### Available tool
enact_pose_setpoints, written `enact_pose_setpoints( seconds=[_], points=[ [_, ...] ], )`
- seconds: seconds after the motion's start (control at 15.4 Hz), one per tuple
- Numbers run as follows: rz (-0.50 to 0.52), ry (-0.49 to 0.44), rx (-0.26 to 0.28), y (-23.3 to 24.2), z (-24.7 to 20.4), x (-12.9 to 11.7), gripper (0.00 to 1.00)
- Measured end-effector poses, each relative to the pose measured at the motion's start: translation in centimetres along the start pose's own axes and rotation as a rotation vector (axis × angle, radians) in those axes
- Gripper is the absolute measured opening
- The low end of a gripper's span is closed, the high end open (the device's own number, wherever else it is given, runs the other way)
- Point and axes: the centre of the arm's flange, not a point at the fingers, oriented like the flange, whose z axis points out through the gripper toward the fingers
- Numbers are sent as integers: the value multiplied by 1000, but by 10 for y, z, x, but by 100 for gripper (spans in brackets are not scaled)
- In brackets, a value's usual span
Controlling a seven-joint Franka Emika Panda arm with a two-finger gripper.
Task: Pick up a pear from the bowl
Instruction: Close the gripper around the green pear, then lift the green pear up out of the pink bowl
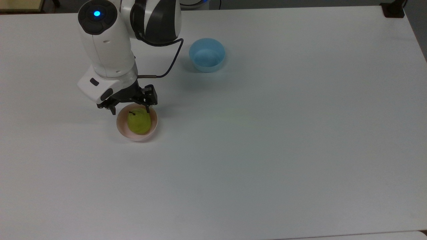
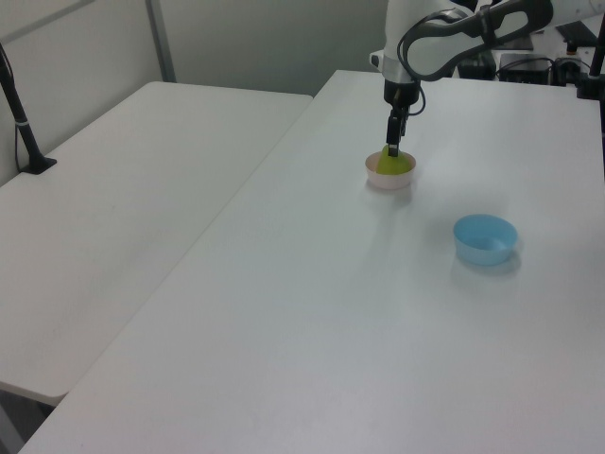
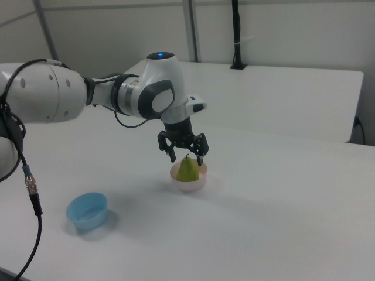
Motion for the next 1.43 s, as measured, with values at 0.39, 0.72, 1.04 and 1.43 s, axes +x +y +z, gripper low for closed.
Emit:
enact_pose_setpoints(
  seconds=[0.39,0.72,1.04,1.43],
  points=[
    [-1,5,-2,-7,29,2,88],
    [-2,8,-3,-9,40,0,62],
    [-2,8,-3,-9,40,0,62],
    [-5,13,-1,-11,4,-2,62]
  ],
)
